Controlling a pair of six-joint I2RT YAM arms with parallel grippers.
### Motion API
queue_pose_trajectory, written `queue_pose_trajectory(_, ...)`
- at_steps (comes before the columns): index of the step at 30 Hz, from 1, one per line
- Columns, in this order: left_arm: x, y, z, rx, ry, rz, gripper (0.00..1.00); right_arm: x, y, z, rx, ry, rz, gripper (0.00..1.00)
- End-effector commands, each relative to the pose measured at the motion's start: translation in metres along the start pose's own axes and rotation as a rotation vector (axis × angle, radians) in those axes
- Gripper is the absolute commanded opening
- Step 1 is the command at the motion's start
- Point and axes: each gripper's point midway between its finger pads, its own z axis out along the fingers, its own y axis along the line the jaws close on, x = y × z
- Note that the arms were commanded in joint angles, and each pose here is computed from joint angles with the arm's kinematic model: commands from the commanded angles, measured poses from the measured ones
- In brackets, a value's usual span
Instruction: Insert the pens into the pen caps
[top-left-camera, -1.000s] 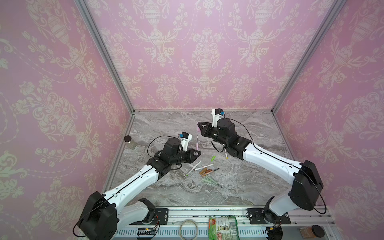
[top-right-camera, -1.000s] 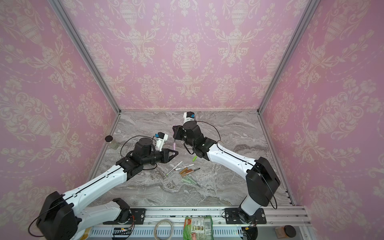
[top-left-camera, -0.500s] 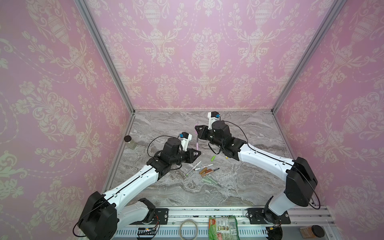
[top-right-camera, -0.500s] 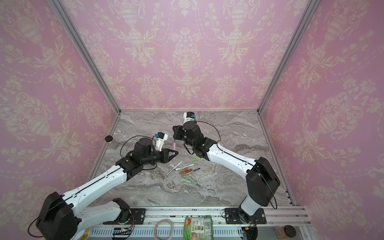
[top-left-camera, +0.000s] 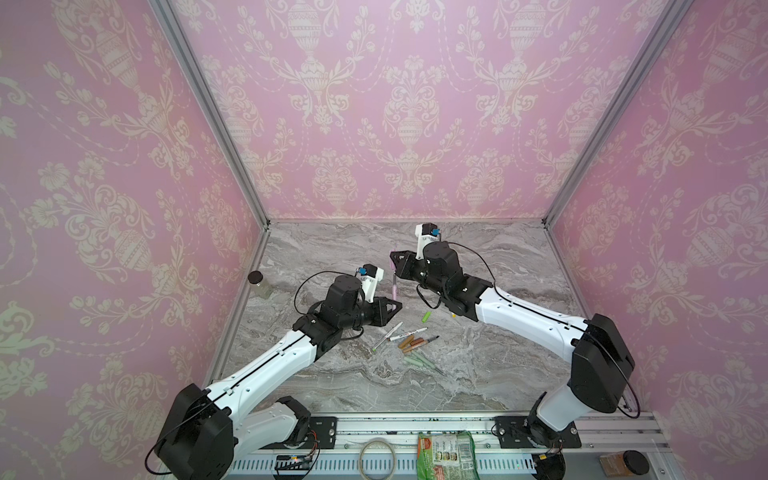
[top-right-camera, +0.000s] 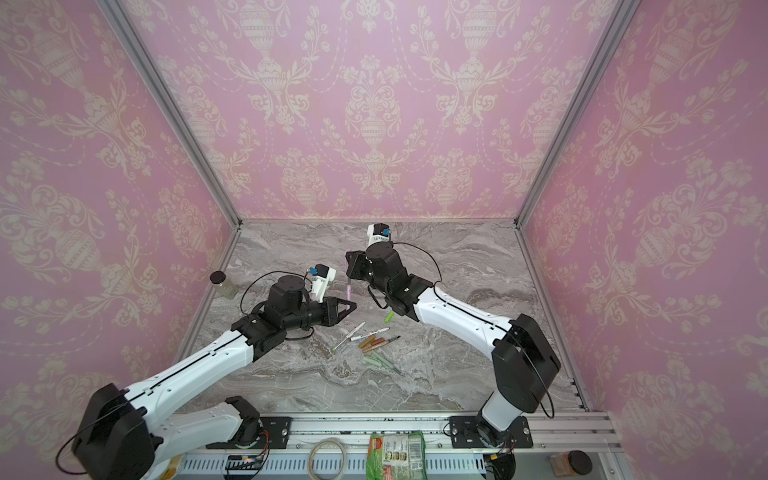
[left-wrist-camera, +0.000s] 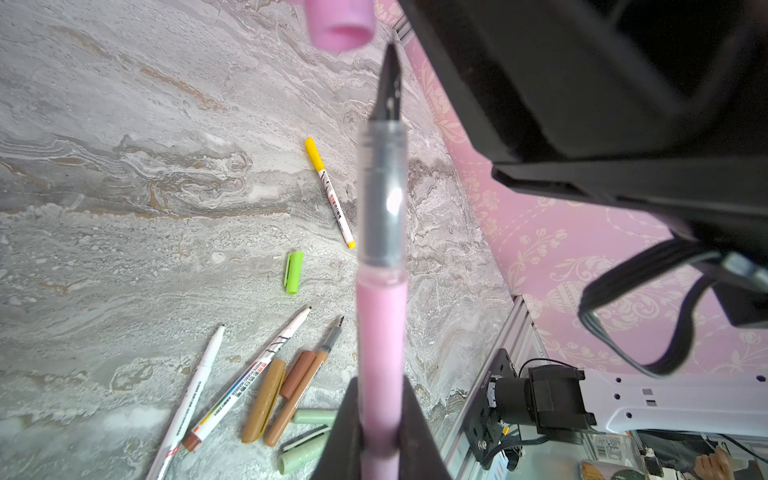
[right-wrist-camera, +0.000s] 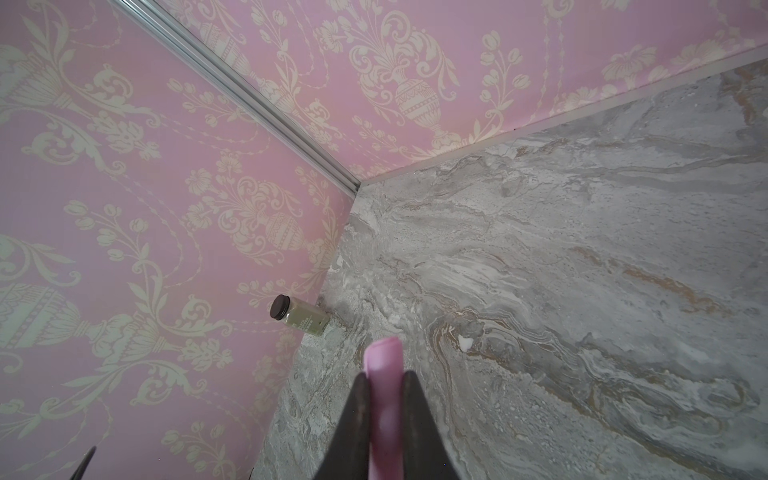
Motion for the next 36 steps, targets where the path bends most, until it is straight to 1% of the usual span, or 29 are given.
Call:
queue_pose_trajectory(1, 0.008, -0.002, -0.001, 0.013, 0.016, 0.004, 0.0, -0.015, 0.008, -0.01, -0.007, -0.042, -0.008, 0.0)
queue_pose_trajectory(8, 0.01, 0.001, 0.0, 0.007, 0.018, 0.006, 0.0, -0.02, 0.014, -0.013, -0.023, -0.046, 0.001, 0.0)
queue_pose_trajectory(25, 0.005, -0.002, -0.003, 0.006, 0.0, 0.011, 0.0, 0.003, 0.0, -0.012, -0.002, -0.004, 0.003, 0.0)
queue_pose_trajectory(32, 0.003, -0.001, -0.003, -0.003, -0.01, 0.008, 0.0, 0.003, 0.004, -0.014, -0.013, -0.009, 0.015, 0.0)
queue_pose_trajectory(36, -0.004, 0.0, -0.003, -0.012, -0.038, 0.009, 0.0, 0.005, 0.011, -0.016, -0.028, -0.008, 0.024, 0.0)
